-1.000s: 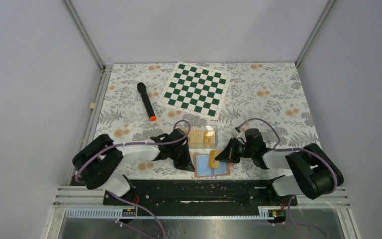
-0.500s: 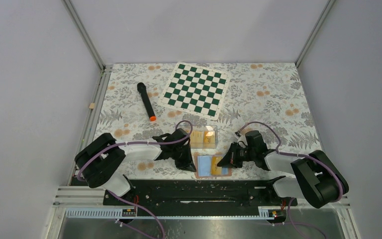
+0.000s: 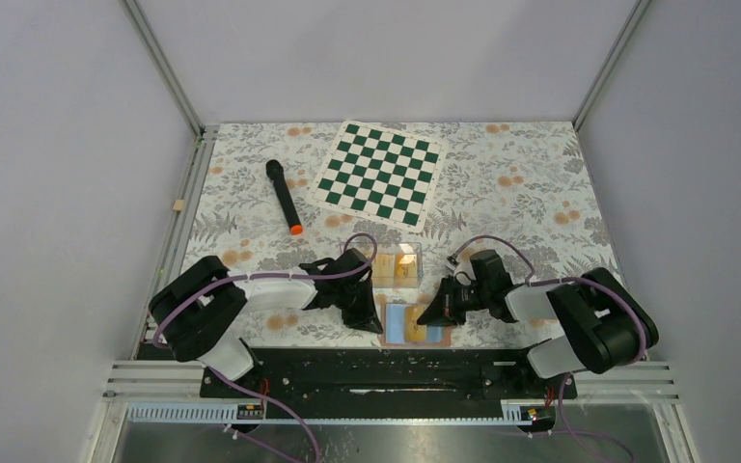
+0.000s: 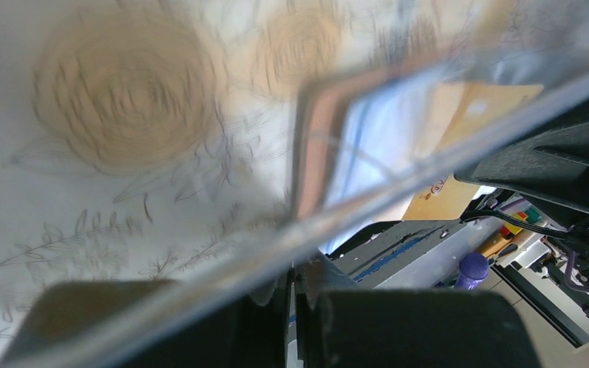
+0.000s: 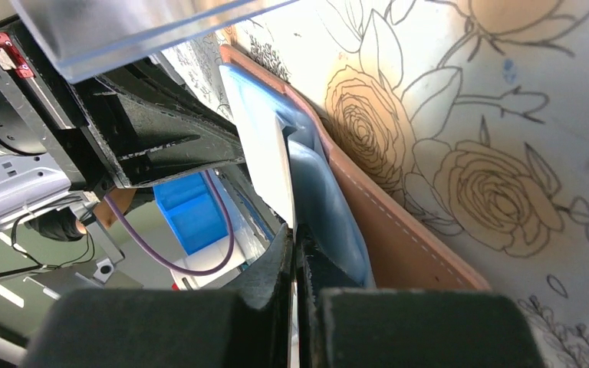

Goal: Put the credit cards into the card holder
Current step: Insert the credit card into the card holder.

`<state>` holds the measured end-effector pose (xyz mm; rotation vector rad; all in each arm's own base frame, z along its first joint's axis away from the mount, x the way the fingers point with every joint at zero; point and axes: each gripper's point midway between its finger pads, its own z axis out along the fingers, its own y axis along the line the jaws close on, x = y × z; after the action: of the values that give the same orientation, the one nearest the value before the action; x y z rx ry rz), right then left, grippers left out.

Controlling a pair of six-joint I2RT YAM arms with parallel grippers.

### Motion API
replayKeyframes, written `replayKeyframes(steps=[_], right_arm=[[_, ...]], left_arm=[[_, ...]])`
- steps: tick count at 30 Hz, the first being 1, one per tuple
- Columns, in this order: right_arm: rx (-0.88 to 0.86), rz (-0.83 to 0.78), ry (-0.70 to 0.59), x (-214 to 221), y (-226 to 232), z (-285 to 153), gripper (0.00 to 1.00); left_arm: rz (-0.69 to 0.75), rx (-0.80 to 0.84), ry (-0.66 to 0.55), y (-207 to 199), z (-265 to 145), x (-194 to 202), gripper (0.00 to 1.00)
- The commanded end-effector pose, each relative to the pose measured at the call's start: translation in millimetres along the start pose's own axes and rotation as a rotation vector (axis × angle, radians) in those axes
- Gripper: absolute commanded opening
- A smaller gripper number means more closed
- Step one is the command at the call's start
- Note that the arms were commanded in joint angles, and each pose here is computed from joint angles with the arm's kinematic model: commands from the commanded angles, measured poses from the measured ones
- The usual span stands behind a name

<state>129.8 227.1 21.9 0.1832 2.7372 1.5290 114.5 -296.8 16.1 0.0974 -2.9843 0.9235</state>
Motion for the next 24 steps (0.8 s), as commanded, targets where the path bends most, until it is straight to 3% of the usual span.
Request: replayKeyframes(steps=[1, 3, 5, 8, 13, 17, 20, 24], right_arm=[[-0.048, -0.021, 0.040, 4, 10, 6, 0.00], [-0.046, -0.014, 0.039, 3, 11, 8, 0.00], [-0.017, -0.001, 0.025, 2, 10, 7, 0.13], [0.078, -0.009, -0.004, 1, 5, 2, 0.20], [0.245, -0.070, -0.039, -2, 1, -15, 0.42], [0.278, -0.103, -0.033, -2, 1, -18, 0.57], [0.251, -0.114, -0.003, 1, 3, -11, 0.61], [0.237, -0.127, 0.045, 6, 11, 2, 0.58]], left_arm=[[0.026, 0.011, -0.017, -9, 3, -5, 0.00], [0.025, 0.009, -0.014, -9, 4, -4, 0.00], [0.021, 0.005, -0.014, -8, 4, -4, 0.00], [0.018, -0.007, -0.019, -6, 3, -4, 0.00], [0.022, -0.004, -0.019, -8, 2, -4, 0.00], [0.026, 0.001, -0.016, -10, 2, -4, 0.00], [0.030, 0.005, -0.015, -12, 2, -5, 0.00], [0.031, 0.006, -0.011, -13, 3, -4, 0.00]])
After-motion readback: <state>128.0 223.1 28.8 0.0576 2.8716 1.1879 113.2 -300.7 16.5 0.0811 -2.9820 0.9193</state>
